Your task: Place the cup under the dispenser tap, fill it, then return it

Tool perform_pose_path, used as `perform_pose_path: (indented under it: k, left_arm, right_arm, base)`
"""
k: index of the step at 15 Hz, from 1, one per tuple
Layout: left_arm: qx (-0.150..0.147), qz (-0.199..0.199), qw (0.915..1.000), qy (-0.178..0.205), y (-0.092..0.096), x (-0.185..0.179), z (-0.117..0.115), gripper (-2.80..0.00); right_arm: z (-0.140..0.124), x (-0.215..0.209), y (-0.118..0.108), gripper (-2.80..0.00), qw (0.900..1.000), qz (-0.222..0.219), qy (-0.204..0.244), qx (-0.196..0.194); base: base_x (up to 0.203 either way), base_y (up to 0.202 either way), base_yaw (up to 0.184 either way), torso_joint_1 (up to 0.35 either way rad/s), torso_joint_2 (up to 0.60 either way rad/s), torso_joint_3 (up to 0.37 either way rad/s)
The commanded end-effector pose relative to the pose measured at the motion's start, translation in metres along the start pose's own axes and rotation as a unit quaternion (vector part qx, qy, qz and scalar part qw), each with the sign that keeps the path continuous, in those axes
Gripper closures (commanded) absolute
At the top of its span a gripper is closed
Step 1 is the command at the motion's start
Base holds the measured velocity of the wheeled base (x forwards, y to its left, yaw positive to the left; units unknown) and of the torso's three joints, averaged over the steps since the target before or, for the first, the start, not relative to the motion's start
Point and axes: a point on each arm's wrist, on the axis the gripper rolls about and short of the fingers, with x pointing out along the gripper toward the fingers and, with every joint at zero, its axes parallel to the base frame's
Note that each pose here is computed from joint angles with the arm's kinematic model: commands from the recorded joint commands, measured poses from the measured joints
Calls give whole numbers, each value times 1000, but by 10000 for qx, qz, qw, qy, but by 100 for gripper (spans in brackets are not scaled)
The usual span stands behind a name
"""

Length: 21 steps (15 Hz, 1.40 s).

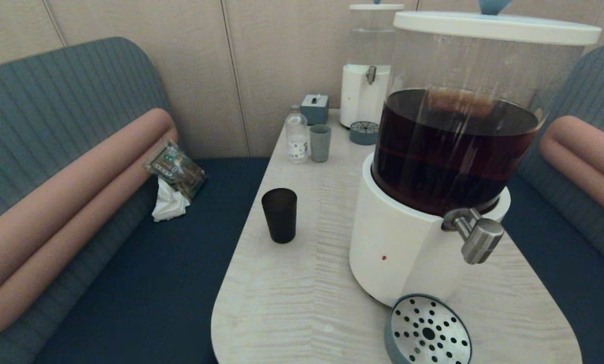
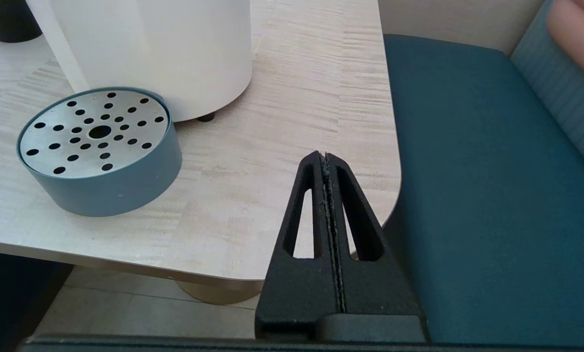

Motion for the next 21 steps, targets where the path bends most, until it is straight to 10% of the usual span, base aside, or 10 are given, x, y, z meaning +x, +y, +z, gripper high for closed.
perform_pose_path:
  k: [1, 7, 12, 21]
  left_arm:
    - [127, 17, 9992, -371, -5, -20, -2, 0]
    - [200, 719, 9941, 791, -2, -34, -48, 0]
    - [366, 1123, 9467, 2998, 0, -52, -90, 0]
    - [148, 1163, 9413, 3167, -1, -54, -94, 0]
  right_arm:
    - [-2, 0, 0, 0, 10000, 5, 10, -4]
    - [-2, 0, 0, 0, 10000, -3, 10, -4]
    - [-2, 0, 0, 0, 10000, -1, 12, -4]
    - [-2, 0, 0, 0, 10000, 5, 10, -4]
  base:
    - [0, 0, 0, 0, 0, 0]
    - [0, 0, 0, 0, 0, 0]
    - [0, 0, 0, 0, 0, 0]
    - [0, 0, 0, 0, 0, 0]
